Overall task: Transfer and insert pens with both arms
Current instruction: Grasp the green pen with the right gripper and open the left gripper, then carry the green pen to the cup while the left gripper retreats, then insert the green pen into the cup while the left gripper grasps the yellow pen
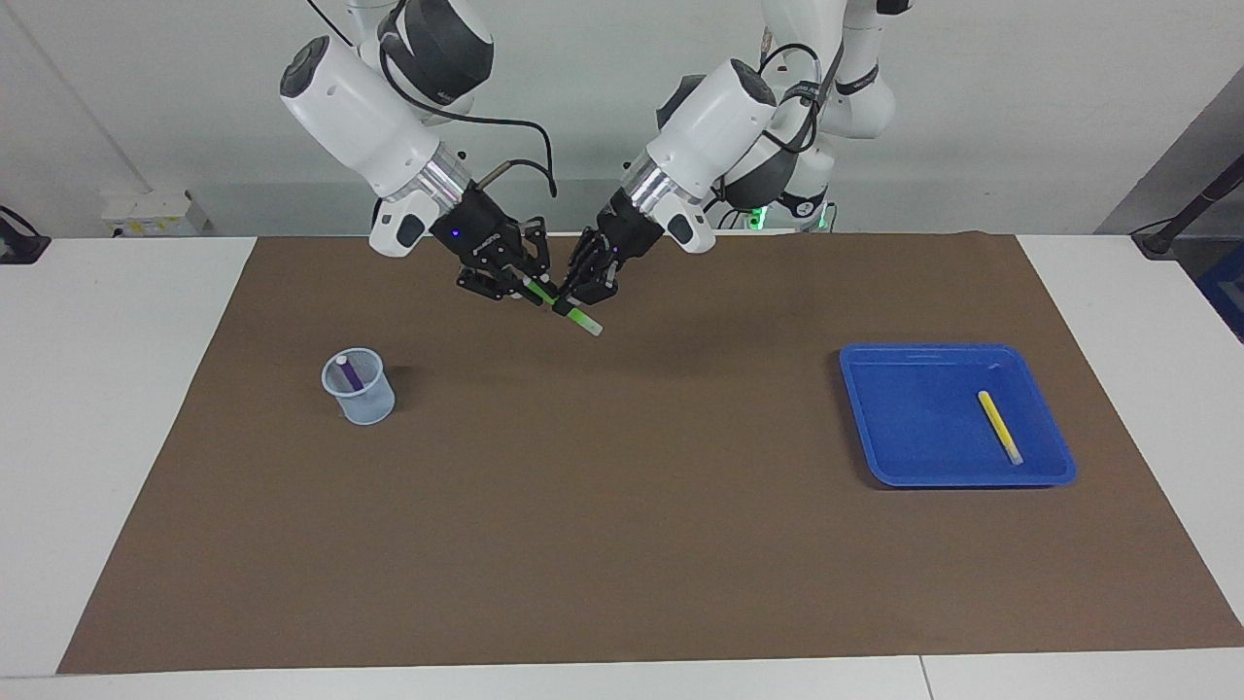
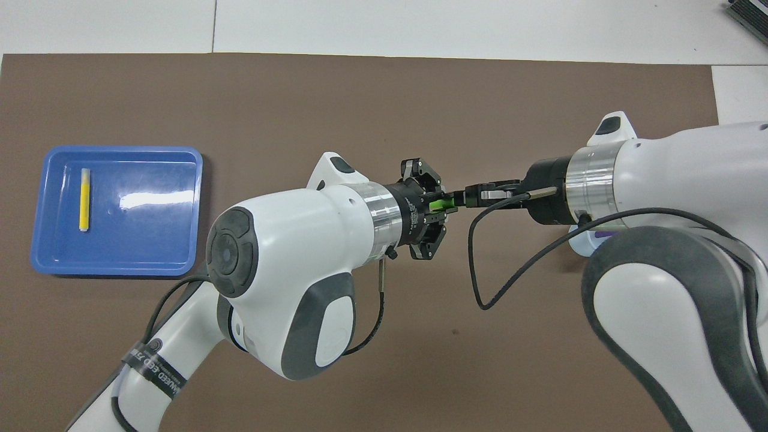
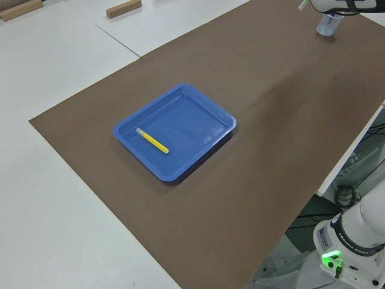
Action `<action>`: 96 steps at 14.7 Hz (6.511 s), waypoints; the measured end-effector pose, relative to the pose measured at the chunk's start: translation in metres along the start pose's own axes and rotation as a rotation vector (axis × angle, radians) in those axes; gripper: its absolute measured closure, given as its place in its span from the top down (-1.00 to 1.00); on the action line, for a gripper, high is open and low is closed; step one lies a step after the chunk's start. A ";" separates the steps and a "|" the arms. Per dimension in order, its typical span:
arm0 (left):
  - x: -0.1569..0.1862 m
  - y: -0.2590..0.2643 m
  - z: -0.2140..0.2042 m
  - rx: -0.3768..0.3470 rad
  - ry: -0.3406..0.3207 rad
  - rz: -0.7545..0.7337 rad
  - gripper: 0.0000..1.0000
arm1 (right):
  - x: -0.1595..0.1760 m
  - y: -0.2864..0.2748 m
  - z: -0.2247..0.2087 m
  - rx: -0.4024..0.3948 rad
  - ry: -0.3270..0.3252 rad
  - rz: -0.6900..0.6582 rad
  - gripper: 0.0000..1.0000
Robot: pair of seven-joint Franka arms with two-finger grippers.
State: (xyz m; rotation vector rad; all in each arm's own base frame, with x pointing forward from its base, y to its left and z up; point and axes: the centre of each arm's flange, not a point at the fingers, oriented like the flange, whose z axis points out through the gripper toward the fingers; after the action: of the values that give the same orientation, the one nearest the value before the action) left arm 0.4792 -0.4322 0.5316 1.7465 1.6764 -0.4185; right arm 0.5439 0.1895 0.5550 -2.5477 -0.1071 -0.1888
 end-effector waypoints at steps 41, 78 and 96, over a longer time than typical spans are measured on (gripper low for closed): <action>0.313 0.129 -0.239 -0.068 0.281 -0.017 1.00 | 0.006 0.145 -0.050 -0.675 -0.162 -0.367 -0.59; 0.607 0.136 -0.182 0.685 0.477 1.379 1.00 | -0.036 0.237 0.019 -0.662 -0.329 -0.378 -0.62; 0.606 0.127 -0.180 0.679 0.444 1.359 -0.67 | -0.036 0.242 0.014 -0.663 -0.323 -0.380 1.00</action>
State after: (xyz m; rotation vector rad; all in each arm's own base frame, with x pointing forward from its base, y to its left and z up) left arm 0.6370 0.1485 0.3006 3.1321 0.1913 0.0933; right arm 0.5380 -0.0051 0.4063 -3.1751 -0.7699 0.0611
